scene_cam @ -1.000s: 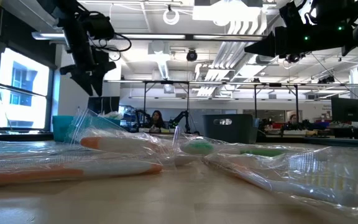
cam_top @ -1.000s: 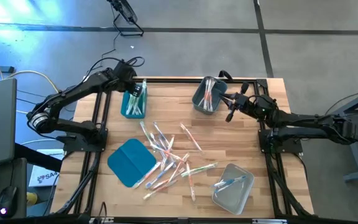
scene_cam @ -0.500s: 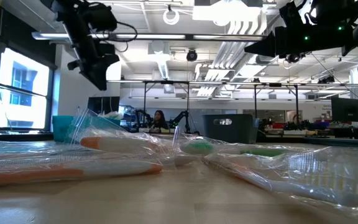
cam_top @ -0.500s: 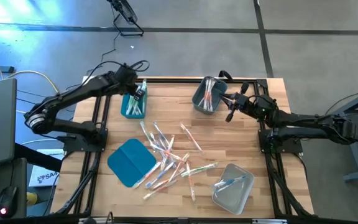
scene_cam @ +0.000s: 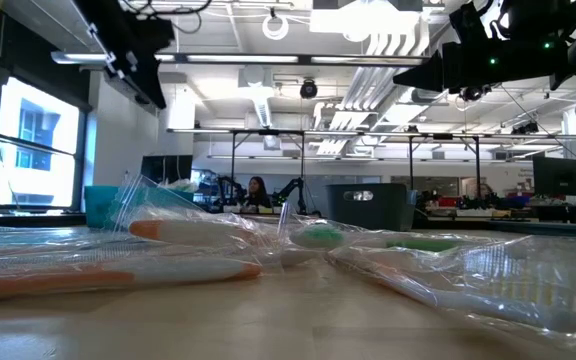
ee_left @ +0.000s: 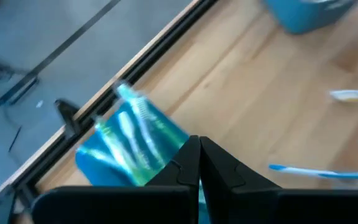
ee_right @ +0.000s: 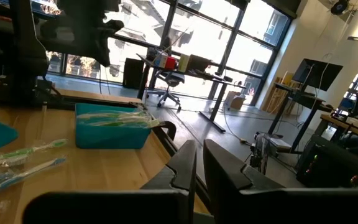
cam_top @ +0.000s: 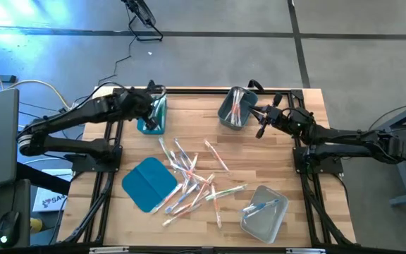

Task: Pick & Place Toothbrushes
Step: Put the orange toothbrush into the dark gray bin

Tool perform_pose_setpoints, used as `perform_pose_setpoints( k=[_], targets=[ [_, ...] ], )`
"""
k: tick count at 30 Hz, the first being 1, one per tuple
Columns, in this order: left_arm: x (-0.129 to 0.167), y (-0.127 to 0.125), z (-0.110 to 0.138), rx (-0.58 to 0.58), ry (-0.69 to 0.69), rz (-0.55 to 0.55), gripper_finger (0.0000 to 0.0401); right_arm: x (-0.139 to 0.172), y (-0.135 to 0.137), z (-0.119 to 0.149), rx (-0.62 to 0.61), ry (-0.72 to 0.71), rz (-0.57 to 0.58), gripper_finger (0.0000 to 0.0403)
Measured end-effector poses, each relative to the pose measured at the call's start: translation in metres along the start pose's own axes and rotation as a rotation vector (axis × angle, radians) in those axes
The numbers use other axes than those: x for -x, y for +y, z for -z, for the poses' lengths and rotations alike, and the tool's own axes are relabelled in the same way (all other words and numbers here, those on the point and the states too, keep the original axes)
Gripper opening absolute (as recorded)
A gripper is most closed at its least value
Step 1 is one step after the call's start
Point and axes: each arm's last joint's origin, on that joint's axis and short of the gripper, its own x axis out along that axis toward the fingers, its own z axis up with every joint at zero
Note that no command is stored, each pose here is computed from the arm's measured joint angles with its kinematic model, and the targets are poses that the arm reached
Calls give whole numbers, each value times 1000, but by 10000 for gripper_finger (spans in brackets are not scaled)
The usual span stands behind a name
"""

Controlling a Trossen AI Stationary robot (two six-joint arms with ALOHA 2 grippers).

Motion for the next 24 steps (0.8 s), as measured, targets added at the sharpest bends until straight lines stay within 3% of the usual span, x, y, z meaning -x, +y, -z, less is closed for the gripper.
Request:
perform_pose_setpoints(
  k=[11, 17, 24],
  targets=[
    [40, -21, 10, -170, -134, 179, 3, 0, 0, 0, -3, 0, 0, 23],
    [49, -24, 17, -190, -194, 192, 3, 0, 0, 0, -3, 0, 0, 23],
    [41, -22, 48, -166, -282, 234, 3, 0, 0, 0, -3, 0, 0, 23]
  ],
)
